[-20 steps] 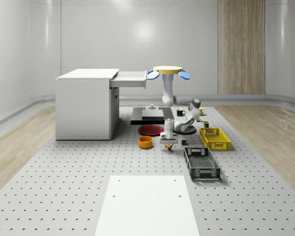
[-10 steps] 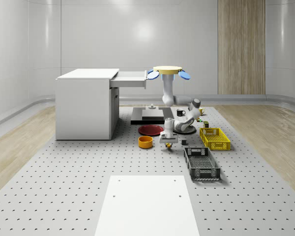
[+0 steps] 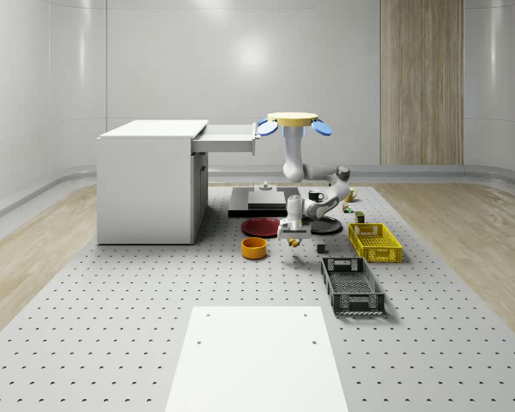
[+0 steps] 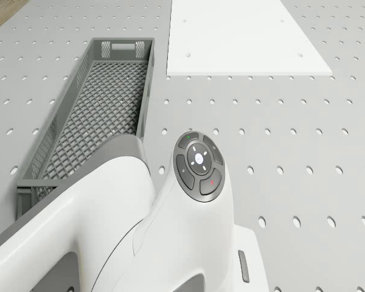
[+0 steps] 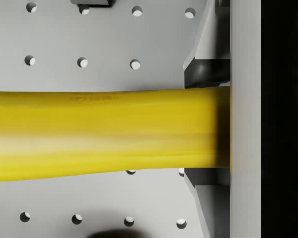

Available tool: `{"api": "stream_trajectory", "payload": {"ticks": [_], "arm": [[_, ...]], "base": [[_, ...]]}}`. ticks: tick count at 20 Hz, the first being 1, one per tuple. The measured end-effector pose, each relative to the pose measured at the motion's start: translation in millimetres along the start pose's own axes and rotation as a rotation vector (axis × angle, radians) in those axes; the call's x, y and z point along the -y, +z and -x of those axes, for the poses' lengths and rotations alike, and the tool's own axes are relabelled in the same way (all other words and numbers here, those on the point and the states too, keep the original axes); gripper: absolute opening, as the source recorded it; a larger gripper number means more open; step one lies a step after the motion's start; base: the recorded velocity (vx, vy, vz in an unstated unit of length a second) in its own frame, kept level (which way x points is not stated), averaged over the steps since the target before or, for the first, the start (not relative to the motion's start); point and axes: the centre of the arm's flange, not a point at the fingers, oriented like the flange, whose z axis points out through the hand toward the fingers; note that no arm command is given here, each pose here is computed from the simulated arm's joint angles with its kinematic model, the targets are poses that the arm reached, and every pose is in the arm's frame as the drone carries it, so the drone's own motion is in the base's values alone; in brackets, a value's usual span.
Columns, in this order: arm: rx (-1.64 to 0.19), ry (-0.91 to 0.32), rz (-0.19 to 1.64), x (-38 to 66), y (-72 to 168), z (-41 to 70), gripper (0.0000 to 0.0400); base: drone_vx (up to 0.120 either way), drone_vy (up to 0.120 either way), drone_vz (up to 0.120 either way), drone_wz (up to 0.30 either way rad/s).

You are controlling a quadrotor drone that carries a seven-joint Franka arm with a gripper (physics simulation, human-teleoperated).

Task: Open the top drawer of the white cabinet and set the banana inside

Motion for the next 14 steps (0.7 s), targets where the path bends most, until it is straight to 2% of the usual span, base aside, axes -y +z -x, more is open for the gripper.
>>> {"api": "stream_trajectory", "payload": {"ticks": [2,6,14], "arm": [[0.000,0.001,0.000,0.0,-4.4,0.0,0.0190],[0.000,0.001,0.000,0.0,-9.3,0.0,0.0190],[0.000,-0.002,0.000,0.1,-12.3,0.0,0.0190]], "base": [[-0.060,0.020,0.120,0.000],[-0.120,0.100,0.120,0.000],[-0.120,0.000,0.120,0.000]]}}
